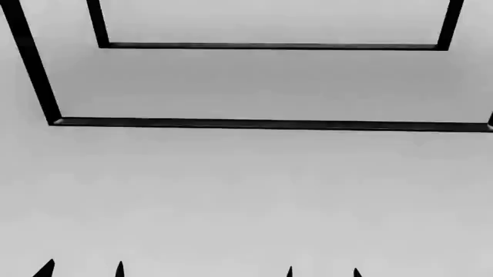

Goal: Pick up the book and place it in the back compartment of the caddy.

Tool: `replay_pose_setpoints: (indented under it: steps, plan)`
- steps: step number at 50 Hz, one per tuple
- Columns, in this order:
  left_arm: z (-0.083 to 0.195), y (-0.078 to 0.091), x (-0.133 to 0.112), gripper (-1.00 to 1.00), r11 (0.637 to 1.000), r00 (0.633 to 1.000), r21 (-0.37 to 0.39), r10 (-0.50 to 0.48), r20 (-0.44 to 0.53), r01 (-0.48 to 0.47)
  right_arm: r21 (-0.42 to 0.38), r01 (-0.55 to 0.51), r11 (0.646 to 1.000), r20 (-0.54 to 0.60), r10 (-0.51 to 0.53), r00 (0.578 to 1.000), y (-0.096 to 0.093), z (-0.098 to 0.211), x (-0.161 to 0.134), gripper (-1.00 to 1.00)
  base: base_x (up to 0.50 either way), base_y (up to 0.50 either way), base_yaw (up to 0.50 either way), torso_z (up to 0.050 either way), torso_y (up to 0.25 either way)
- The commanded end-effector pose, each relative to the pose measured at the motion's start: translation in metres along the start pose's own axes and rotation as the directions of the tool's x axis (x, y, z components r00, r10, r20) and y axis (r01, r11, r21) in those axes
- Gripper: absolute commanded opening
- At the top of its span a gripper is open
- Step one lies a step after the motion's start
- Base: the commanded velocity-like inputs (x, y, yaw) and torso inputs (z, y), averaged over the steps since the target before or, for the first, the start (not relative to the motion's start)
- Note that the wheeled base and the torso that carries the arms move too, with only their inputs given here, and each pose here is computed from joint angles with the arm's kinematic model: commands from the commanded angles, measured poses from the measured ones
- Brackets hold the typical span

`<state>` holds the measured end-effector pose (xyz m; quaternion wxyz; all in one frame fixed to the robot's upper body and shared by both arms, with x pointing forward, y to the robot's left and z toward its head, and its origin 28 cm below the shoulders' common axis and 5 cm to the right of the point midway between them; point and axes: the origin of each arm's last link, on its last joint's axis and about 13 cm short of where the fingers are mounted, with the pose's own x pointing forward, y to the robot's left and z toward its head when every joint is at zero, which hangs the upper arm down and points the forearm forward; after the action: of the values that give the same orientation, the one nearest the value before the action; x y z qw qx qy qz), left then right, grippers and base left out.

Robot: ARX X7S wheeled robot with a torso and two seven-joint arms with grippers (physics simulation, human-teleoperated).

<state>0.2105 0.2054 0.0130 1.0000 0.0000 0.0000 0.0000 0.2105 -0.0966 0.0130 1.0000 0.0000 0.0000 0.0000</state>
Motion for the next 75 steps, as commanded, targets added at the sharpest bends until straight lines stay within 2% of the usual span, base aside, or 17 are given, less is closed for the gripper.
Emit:
replay_pose_setpoints:
  steps: [1,11,16,20,23,24,27,31,32,33,36,43,56,65,71,72,75]
  plan:
    - [0.000,0.000,0.000,1.00,1.000,1.000,0.000,0.000,0.000,0.000,0.000,0.013,1.000,0.000,-0.013,1.000,-0.002,0.000,0.000,1.00,0.00,0.00,0.00,0.000,0.000]
    - [0.000,0.000,0.000,1.00,1.000,1.000,0.005,-0.006,-0.002,0.006,0.038,-0.003,0.999,-0.007,0.004,1.000,0.000,0.000,-0.001,1.00,0.00,0.00,0.00,0.000,0.000]
    - [0.001,0.000,-0.001,1.00,1.000,1.000,0.005,-0.005,-0.004,0.005,0.043,-0.005,0.999,-0.005,0.005,1.000,0.005,0.018,-0.009,1.00,0.00,0.00,0.00,0.000,0.000]
    - [-0.002,-0.001,0.000,1.00,0.999,1.000,0.035,0.002,-0.006,-0.002,0.051,-0.005,0.999,-0.011,0.005,1.000,0.004,0.016,-0.008,1.00,0.00,0.00,0.00,0.000,0.000]
    - [-0.002,0.000,0.000,1.00,1.000,1.000,0.024,0.004,0.007,-0.004,0.051,-0.003,0.999,-0.014,0.003,1.000,0.003,0.014,-0.007,1.00,0.00,0.00,0.00,0.000,0.000]
    - [0.000,0.002,-0.002,1.00,0.998,0.997,0.013,0.053,0.063,-0.053,0.052,-0.002,0.999,-0.014,0.003,1.000,0.003,0.014,-0.007,1.00,0.00,0.00,0.00,0.000,0.000]
    - [-0.001,0.003,0.000,1.00,1.000,0.999,-0.001,0.021,0.035,-0.021,0.050,-0.002,0.999,-0.013,0.002,1.000,0.003,0.014,-0.006,1.00,0.00,0.00,0.00,0.000,0.000]
    - [-0.002,0.002,0.001,1.00,0.999,0.999,0.050,0.018,0.038,-0.019,0.048,0.000,0.999,-0.010,0.001,1.000,0.004,0.015,-0.006,1.00,0.00,0.00,0.00,0.000,0.000]
    - [0.002,0.002,-0.001,1.00,1.000,0.994,0.019,0.019,0.107,-0.021,0.048,0.000,0.999,-0.008,0.000,1.000,0.004,0.016,-0.005,1.00,0.00,0.00,0.00,0.000,0.000]
    - [0.004,0.003,-0.001,1.00,0.999,0.997,0.032,0.021,0.070,-0.023,0.052,0.002,0.999,-0.003,-0.002,1.000,0.004,0.019,-0.004,1.00,0.00,0.00,0.00,0.045,0.000]
    - [0.013,0.003,0.003,1.00,0.999,0.997,0.048,-0.002,0.075,-0.002,0.048,-0.004,0.999,0.022,0.003,1.000,0.003,0.031,-0.004,1.00,0.00,0.00,0.00,0.050,0.000]
    - [0.045,0.005,0.010,1.00,0.998,0.994,0.059,-0.010,0.113,0.003,0.041,-0.004,0.999,0.087,0.000,0.996,-0.003,0.063,-0.006,1.00,0.00,0.00,0.00,0.050,0.000]
    - [0.087,0.010,0.028,1.00,0.999,0.987,0.052,0.003,0.161,-0.011,0.021,0.005,1.000,0.222,-0.010,0.975,-0.011,0.128,0.002,1.00,0.00,0.00,0.00,0.050,0.000]
    - [0.103,0.017,0.038,1.00,0.998,0.981,0.049,0.026,0.191,-0.036,0.004,0.015,1.000,0.262,-0.015,0.965,-0.017,0.147,0.002,1.00,0.00,0.00,0.00,0.050,0.000]
    - [0.110,0.019,0.048,1.00,0.995,0.974,0.074,0.055,0.222,-0.073,0.001,0.073,0.997,0.294,-0.070,0.953,-0.028,0.160,0.001,1.00,0.00,0.00,0.00,0.050,0.000]
    - [0.110,0.019,0.050,1.00,0.990,0.978,0.098,0.077,0.194,-0.097,0.005,0.074,0.997,0.299,-0.072,0.951,-0.028,0.160,0.000,1.00,0.00,0.00,0.00,0.050,0.000]
    - [0.113,0.018,0.049,1.00,0.994,0.976,0.088,0.050,0.210,-0.070,0.004,0.079,0.997,0.300,-0.077,0.951,-0.029,0.159,-0.001,1.00,0.00,0.00,0.00,0.016,0.000]
